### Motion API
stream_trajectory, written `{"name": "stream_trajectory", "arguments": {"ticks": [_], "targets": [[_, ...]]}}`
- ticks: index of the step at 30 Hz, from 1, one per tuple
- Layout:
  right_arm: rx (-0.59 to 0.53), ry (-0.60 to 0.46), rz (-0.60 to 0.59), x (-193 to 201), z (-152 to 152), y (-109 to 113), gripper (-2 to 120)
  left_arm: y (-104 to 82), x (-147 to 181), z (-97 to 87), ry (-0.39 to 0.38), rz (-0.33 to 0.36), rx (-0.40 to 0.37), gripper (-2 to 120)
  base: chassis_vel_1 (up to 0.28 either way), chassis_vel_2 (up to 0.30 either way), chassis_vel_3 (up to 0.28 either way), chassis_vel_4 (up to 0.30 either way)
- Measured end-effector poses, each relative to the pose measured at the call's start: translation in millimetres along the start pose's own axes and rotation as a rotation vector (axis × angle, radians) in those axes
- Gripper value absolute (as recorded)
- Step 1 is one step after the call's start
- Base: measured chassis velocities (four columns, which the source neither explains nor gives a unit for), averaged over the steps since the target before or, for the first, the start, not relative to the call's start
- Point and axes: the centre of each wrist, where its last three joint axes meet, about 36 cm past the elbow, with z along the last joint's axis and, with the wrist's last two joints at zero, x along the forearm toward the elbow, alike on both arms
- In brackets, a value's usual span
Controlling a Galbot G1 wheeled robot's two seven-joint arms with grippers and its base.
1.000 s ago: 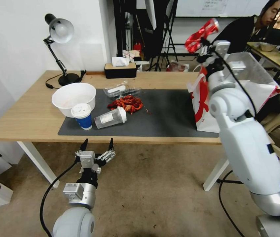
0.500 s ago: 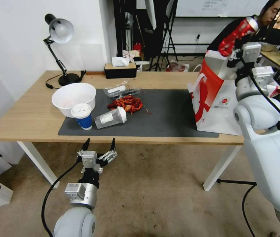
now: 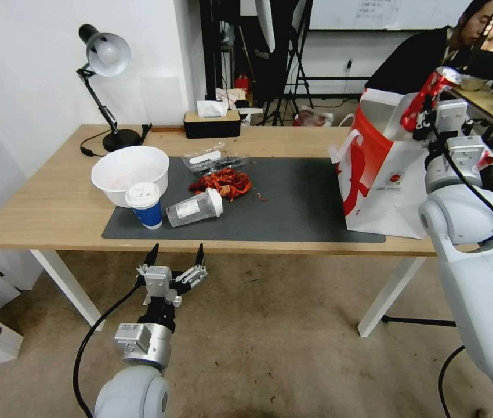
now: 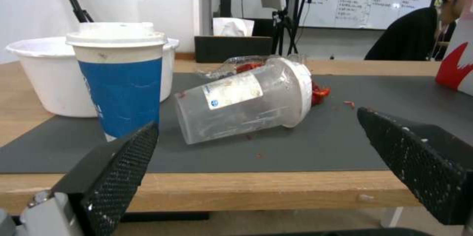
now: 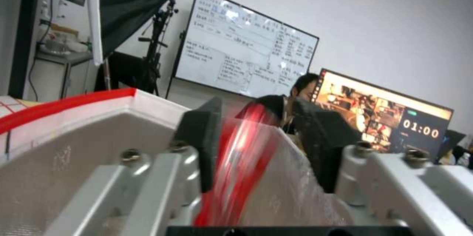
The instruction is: Pick up the trash from the table and place it into the takeout bag.
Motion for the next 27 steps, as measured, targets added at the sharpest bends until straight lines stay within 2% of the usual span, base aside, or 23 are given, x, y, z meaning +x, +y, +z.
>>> {"name": "stream_trajectory", "arguments": {"ticks": [4, 5, 8, 9, 10, 13, 14, 16, 21, 23, 26, 27], "targets": [[-0.030, 0.006, 0.012, -1.5, -4.5, -0.3, 60, 0.4, 0.0, 0.0, -0.001, -0.001, -0.001, 100, 0.000, 0.000, 0.000, 0.000], [-0.030, 0.006, 0.012, -1.5, -4.5, -0.3, 60, 0.4, 0.0, 0.0, -0.001, -0.001, -0.001, 100, 0.000, 0.000, 0.000, 0.000], [-0.145, -0.063, -0.038, -1.2, -11.7, 1.0, 75, 0.5, -0.1, -0.1, -0.002, -0.001, 0.000, 100, 0.000, 0.000, 0.000, 0.000], [-0.145, -0.063, -0.038, -1.2, -11.7, 1.0, 75, 0.5, -0.1, -0.1, -0.002, -0.001, 0.000, 100, 0.000, 0.000, 0.000, 0.000], [-0.180, -0.089, -0.063, -0.9, -13.4, 1.3, 76, 0.5, -0.3, -0.2, -0.003, -0.001, 0.000, 100, 0.000, 0.000, 0.000, 0.000], [-0.368, -0.201, -0.206, 2.8, -21.5, 3.2, 91, 1.0, -0.9, -0.6, -0.005, -0.002, 0.001, 100, 0.000, 0.000, 0.000, 0.000], [-0.368, -0.201, -0.206, 2.8, -21.5, 3.2, 91, 1.0, -0.9, -0.6, -0.005, -0.002, 0.001, 100, 0.000, 0.000, 0.000, 0.000], [-0.462, -0.248, -0.290, 7.9, -24.6, 5.5, 99, 1.2, -1.0, -0.6, -0.006, -0.002, 0.001, 100, 0.000, 0.000, 0.000, 0.000], [-0.538, -0.274, -0.415, 28.2, -12.5, 18.1, 100, 1.2, -1.0, -0.6, -0.006, -0.003, 0.001, 100, 0.000, 0.000, 0.000, 0.000], [-0.541, -0.270, -0.426, 32.1, -10.1, 20.2, 100, 1.2, -1.1, -0.7, -0.006, -0.003, 0.002, 100, 0.000, 0.000, 0.000, 0.000], [-0.519, -0.241, -0.480, 61.7, 14.6, 35.3, 100, 1.7, -1.4, -0.1, -0.005, -0.004, 0.003, 100, 0.000, 0.000, 0.000, 0.000], [-0.519, -0.241, -0.480, 61.7, 14.6, 35.3, 100, 1.7, -1.4, -0.1, -0.005, -0.004, 0.003, 100, 0.000, 0.000, 0.000, 0.000]]}}
